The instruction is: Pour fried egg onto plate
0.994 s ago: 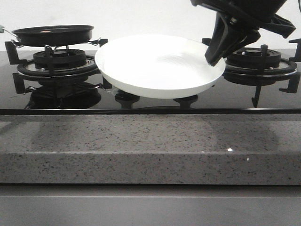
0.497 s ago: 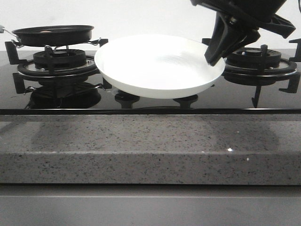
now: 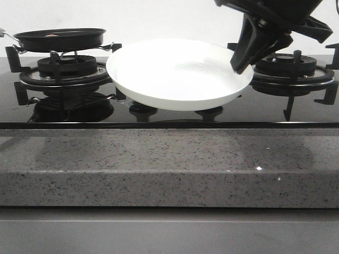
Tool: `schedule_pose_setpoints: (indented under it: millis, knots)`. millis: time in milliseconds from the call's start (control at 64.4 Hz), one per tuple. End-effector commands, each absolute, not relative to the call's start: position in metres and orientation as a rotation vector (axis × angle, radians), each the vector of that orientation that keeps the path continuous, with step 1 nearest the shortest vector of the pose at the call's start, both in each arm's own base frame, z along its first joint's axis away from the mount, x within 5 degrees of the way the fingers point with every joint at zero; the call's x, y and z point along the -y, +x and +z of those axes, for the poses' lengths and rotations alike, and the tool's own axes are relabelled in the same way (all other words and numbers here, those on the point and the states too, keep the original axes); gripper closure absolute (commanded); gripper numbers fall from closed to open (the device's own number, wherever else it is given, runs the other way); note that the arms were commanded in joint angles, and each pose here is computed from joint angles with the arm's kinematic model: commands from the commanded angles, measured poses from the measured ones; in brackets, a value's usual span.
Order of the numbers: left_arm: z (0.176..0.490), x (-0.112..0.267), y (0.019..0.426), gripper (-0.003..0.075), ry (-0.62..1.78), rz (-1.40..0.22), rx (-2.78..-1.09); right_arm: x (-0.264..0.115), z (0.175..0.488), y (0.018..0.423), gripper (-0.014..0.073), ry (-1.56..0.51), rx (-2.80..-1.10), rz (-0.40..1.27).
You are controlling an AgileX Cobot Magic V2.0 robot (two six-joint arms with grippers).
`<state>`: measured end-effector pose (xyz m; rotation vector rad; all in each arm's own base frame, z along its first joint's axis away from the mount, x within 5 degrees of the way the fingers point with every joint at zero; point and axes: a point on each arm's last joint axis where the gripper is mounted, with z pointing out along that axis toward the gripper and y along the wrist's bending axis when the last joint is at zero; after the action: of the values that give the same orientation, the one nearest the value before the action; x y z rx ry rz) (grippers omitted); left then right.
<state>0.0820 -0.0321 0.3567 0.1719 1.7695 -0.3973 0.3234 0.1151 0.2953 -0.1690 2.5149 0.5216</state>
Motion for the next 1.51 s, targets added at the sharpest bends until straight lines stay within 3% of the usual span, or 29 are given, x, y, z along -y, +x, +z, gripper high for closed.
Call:
schedule_pose_setpoints:
  millis: [0,310,543,652,1195,1490]
  knots:
    - [0.374,0.035,0.089,0.0139,0.161,-0.423,-1.722,-0.115,0.316,0.323,0.0662,-0.163,-2.414,0.533]
    - [0.366,0.049,0.143,0.0103,0.158,-0.401,-2.050,-0.115,0.316,0.323,0.0662,-0.163,-2.414,0.533]
    - [0.354,0.024,0.201,0.0104,-0.066,-0.329,-2.254,-0.115,0.316,0.323,0.0662,-0.163,-2.414,0.533]
    - [0.354,0.009,0.220,0.0104,-0.123,-0.380,-2.248,-0.115,0.316,0.323,0.0662,-0.163,-2.414,0.533]
    - [0.328,-0.047,0.298,0.0104,-0.500,-1.139,-1.971,-0.115,0.316,0.323,0.0662,-0.163,-2.414,0.533]
    - [0.316,-0.060,0.335,0.0104,-0.525,-1.238,-1.944,-0.115,0.316,0.323,0.0662,-0.163,-2.414,0.533]
